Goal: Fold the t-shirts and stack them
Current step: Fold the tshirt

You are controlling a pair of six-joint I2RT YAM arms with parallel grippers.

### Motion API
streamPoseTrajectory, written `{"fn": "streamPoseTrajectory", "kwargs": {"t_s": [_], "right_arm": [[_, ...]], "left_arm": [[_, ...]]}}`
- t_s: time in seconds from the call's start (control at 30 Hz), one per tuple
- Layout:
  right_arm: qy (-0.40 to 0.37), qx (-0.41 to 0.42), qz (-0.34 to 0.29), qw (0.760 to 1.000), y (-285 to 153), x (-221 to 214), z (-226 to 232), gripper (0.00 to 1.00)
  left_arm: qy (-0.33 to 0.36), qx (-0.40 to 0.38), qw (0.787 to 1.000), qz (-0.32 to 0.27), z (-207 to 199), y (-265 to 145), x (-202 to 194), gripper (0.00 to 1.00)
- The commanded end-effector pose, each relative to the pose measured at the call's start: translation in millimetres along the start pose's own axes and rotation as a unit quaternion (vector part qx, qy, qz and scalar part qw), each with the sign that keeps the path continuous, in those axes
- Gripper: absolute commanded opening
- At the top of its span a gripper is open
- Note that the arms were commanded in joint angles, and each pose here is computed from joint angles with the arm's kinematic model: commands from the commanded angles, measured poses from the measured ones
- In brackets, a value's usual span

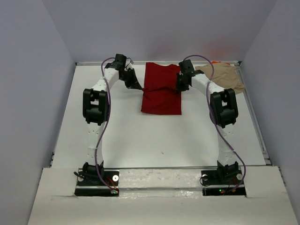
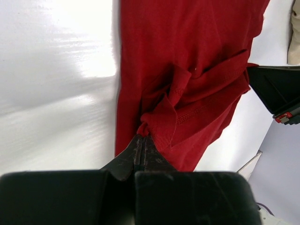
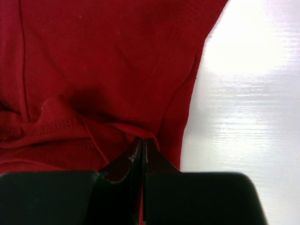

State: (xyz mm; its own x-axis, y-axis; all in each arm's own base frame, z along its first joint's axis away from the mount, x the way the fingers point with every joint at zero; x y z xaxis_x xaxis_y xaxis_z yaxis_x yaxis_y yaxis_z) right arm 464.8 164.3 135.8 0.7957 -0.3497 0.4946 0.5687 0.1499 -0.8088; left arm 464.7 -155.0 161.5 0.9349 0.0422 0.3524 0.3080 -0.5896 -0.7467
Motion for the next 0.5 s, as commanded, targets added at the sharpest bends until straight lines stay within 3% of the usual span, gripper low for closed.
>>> {"fn": "streamPoseTrajectory", "kwargs": {"t_s": [0.0, 0.27, 0.3, 0.33, 0.4, 0.47], "right_arm": [[-0.002, 0.002, -0.011, 1.000, -6.5, 15.1, 1.3, 0.00], [-0.004, -0.006, 0.004, 1.000, -0.3, 9.5, -2.3, 0.01], [-0.004, -0.008, 0.004, 1.000, 0.5, 8.9, -3.0, 0.09], [-0.004, -0.012, 0.001, 1.000, 0.6, 9.0, -3.7, 0.26], [-0.008, -0.014, -0.001, 1.000, -0.7, 9.5, -4.3, 0.38], [-0.016, -0.012, -0.012, 1.000, -4.2, 14.6, -2.6, 0.52]], "left_arm": [[0.018, -0.016, 1.000, -0.017, -11.5, -13.5, 14.6, 0.00], [0.028, 0.014, 0.999, -0.025, -9.8, -15.7, 18.0, 0.00], [0.027, 0.016, 0.999, -0.025, -9.4, -15.3, 18.4, 0.00], [0.028, 0.019, 0.999, -0.025, -8.7, -15.0, 18.2, 0.00], [0.035, 0.029, 0.998, -0.031, -9.5, -15.4, 20.7, 0.02], [0.039, 0.044, 0.998, -0.036, -9.5, -15.6, 22.6, 0.10]]}}
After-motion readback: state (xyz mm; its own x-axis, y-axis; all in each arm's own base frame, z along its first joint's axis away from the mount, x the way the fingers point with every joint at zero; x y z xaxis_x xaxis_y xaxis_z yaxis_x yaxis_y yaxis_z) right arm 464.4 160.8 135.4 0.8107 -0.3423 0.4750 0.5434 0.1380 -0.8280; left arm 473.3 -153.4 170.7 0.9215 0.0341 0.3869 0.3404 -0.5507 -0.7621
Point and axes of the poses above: each gripper's point midway between its finger pads, its own y axis out along the fingers, its own z axis along the line the jaws close on, x = y × z, the point moved 10 cm from there along -y, back along the fingers, and after that the axes turned 13 degrees about y, right-handed, at the moved point
